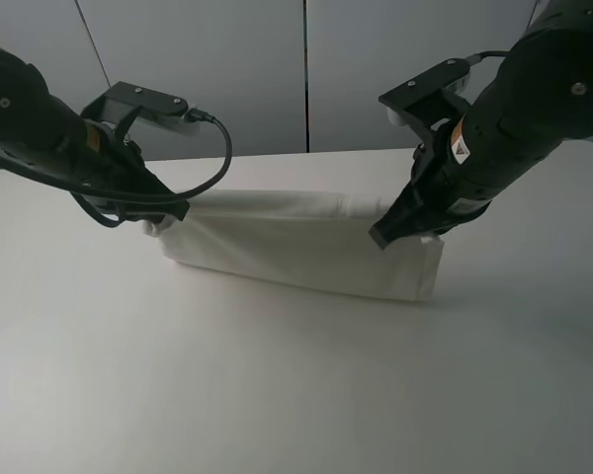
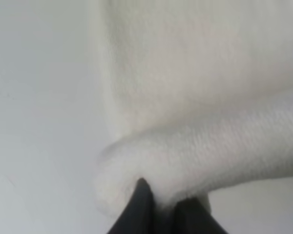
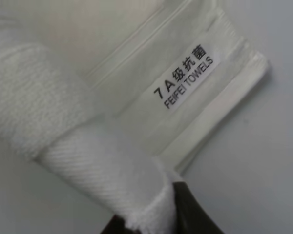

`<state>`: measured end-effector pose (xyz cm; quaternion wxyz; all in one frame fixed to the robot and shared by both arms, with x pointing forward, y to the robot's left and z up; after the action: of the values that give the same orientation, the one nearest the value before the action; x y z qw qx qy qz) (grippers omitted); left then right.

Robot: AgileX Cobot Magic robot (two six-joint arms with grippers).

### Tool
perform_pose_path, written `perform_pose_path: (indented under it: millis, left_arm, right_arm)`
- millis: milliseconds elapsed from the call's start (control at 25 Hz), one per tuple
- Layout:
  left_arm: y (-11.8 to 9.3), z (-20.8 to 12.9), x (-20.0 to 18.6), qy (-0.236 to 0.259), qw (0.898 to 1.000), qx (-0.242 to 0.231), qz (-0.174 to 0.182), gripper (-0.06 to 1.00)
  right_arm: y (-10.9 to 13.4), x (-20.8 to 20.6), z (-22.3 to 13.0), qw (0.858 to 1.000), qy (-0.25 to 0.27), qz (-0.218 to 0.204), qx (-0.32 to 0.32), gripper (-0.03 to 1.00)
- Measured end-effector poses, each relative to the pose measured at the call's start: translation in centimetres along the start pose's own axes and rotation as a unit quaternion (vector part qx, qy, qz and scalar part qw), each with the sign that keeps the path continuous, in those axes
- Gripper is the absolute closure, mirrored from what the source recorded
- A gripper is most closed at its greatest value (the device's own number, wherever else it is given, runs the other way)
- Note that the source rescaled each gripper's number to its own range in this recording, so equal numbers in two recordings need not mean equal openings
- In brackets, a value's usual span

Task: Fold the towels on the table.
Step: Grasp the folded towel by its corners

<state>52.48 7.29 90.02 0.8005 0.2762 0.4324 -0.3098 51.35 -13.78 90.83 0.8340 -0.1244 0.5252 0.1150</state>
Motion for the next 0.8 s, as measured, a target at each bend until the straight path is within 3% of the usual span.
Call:
perform_pose_path:
  millis: [320, 520, 800]
  left_arm:
    - [0.9, 1.9, -0.1, -0.056, 0.998, -0.011, 0.007, 0.94]
    - [2.0, 1.8, 1.1, -0.06, 0.998, -0.026, 0.012, 0.82]
    - [2.7, 1.0, 2.9, -0.045, 0.998, -0.033, 0.015, 0.79]
  right_arm:
    - [-1.5, 0.3, 1.7, 0.998, -0.038, 0.004, 0.058, 0.97]
    - [-2.2, 0.3, 2.9, 0.994, -0.063, 0.012, 0.088, 0.97]
    - [-3.2, 2.5, 1.6, 0.995, -0.021, -0.012, 0.092, 0.97]
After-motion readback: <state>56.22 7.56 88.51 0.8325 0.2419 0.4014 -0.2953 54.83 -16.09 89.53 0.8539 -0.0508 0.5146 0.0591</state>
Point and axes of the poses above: a point on each arm's last joint axis where the gripper is mounted, x pointing out along that axis toward the gripper, y along the wrist's bending axis when the last joint is at zero, z = x × y, the point moved 9 cm from there along x, pointing out along that axis toward the gripper, and after that the axes turned 11 degrees about x, right-handed, at the moved point
